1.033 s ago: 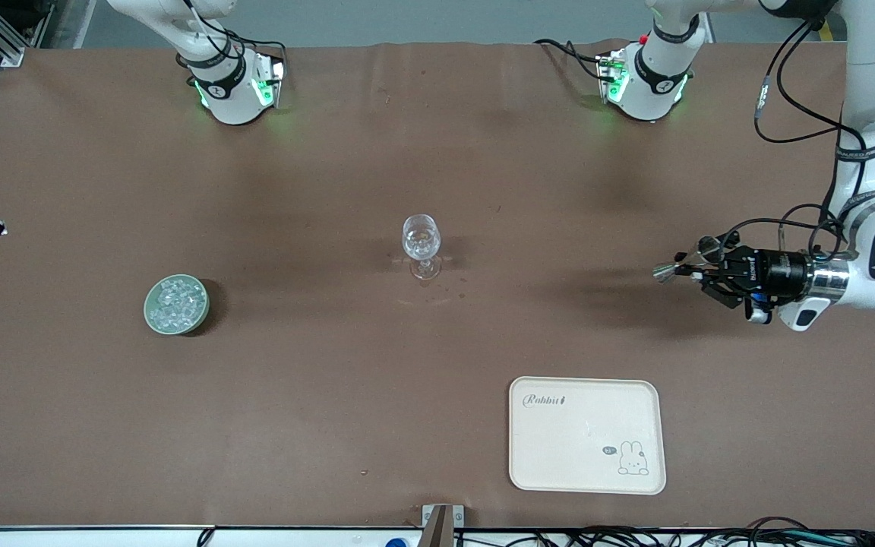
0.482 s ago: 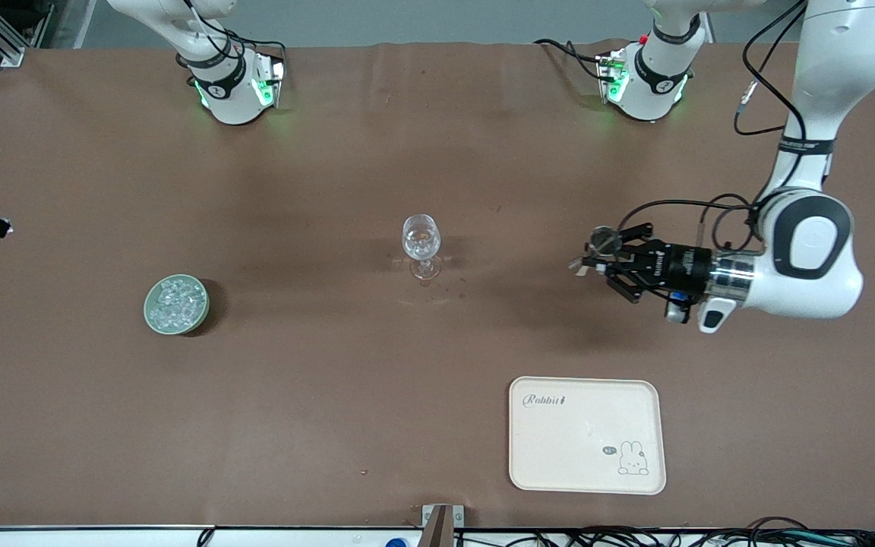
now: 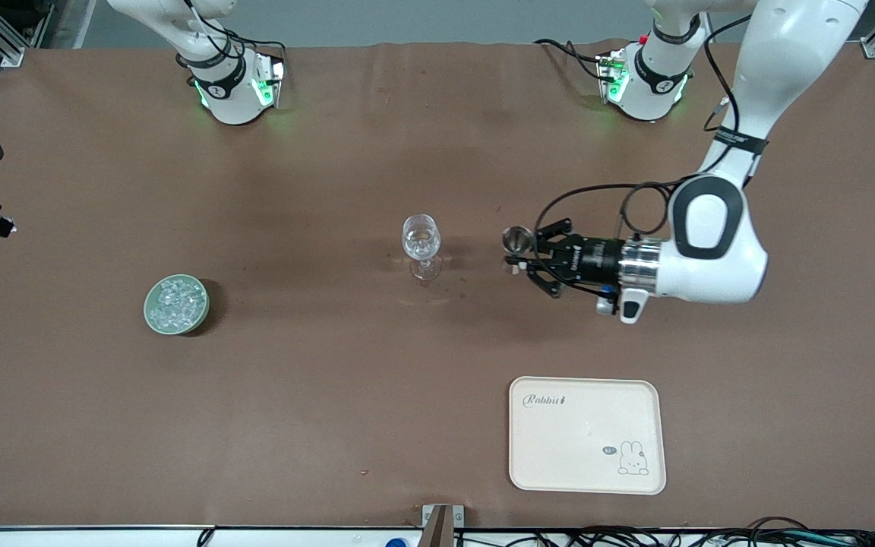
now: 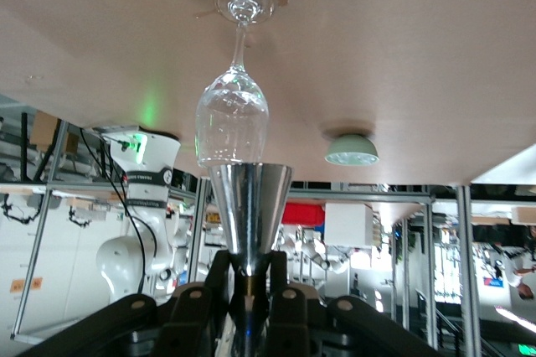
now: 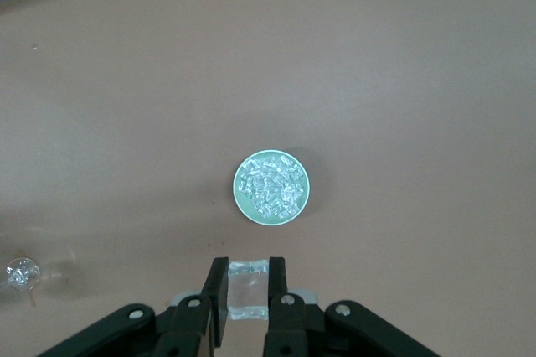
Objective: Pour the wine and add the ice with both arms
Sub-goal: 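Carry the jigger over the wine glass with the left gripper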
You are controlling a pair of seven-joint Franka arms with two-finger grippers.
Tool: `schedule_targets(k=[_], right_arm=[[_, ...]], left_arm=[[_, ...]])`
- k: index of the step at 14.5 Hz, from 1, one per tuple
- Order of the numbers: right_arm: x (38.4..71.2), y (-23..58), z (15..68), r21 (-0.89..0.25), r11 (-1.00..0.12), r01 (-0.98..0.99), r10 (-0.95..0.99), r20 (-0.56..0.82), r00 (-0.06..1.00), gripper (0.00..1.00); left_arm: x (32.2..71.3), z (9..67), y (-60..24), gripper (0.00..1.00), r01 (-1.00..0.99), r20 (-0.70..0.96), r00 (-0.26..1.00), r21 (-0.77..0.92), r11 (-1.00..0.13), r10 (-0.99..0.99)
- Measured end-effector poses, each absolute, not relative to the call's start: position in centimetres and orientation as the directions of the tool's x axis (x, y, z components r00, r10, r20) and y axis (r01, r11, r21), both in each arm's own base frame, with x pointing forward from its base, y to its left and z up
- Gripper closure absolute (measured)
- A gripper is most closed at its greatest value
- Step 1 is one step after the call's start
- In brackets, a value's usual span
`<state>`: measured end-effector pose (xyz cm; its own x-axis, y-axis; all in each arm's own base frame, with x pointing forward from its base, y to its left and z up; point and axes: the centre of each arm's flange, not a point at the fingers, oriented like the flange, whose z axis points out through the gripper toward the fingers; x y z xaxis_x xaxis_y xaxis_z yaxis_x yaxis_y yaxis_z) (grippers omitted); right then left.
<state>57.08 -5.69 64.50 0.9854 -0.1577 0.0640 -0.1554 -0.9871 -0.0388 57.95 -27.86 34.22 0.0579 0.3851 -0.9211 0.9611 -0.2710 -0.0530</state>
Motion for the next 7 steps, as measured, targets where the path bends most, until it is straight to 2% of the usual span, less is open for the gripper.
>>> schedule_targets(k=[7], right_arm=[[57.1, -5.7, 64.4, -0.039, -0.987, -0.155, -0.158, 0.061, 0.986, 0.78]], left_arm=[[55.3, 32.7, -33.7, 0.78, 0.937, -0.865, 0.176, 0.002, -0.348, 0.47]])
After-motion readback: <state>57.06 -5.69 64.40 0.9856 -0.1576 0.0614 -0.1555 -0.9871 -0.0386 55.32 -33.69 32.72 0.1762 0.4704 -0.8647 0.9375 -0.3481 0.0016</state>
